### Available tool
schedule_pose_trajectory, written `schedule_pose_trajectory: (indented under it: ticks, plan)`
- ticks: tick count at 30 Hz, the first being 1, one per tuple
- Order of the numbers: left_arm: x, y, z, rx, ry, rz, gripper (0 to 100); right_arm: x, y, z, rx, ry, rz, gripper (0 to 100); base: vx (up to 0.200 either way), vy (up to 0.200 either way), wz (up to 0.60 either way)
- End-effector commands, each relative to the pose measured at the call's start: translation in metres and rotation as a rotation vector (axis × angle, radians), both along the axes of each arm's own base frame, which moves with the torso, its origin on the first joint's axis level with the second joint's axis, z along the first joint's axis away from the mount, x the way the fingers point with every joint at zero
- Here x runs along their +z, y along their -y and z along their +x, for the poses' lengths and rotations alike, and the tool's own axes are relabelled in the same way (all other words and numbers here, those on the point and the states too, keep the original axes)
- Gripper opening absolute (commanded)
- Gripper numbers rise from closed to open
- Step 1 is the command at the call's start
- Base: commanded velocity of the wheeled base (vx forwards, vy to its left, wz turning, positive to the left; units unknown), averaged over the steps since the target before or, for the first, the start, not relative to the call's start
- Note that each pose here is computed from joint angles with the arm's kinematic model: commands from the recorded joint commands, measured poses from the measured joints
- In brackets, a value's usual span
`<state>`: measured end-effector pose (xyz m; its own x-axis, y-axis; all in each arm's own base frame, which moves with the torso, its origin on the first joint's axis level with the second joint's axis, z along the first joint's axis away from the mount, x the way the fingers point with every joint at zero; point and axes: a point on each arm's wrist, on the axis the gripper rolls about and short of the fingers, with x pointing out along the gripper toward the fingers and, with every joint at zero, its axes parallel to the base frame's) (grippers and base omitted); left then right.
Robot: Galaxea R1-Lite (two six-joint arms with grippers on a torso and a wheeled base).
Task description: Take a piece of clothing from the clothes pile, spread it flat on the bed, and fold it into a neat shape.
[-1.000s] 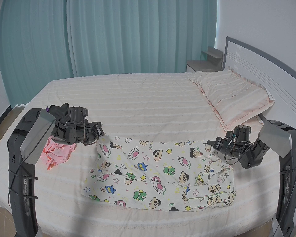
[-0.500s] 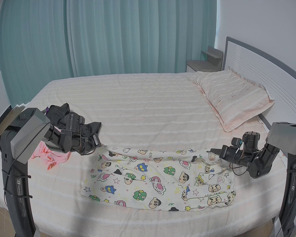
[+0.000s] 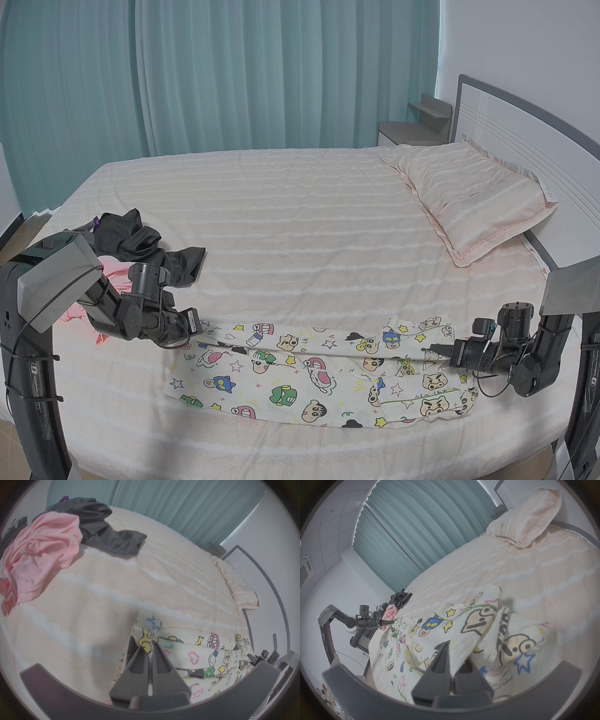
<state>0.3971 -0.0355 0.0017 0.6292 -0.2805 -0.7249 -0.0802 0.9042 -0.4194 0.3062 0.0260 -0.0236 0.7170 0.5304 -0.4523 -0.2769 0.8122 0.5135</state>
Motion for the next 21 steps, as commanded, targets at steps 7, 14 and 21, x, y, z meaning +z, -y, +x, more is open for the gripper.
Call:
schedule_pose_trajectory:
  ticks: [7,14,21]
  plan:
    - [-0.009,0.000,-0.013,-0.006,-0.054,0.007,0,-0.012,-0.001,-0.022,-0.001,-0.067,-0.004,0,0.000,0.000,0.00]
    - [-0.013,0.004,-0.024,-0.010,-0.089,0.002,100,-0.011,0.003,-0.023,-0.045,-0.077,-0.002,100,0.000,0.000,0.00]
    - [0.005,-0.007,-0.040,0.038,-0.087,-0.031,100,0.014,0.015,-0.025,-0.120,-0.028,0.032,100,0.000,0.000,0.00]
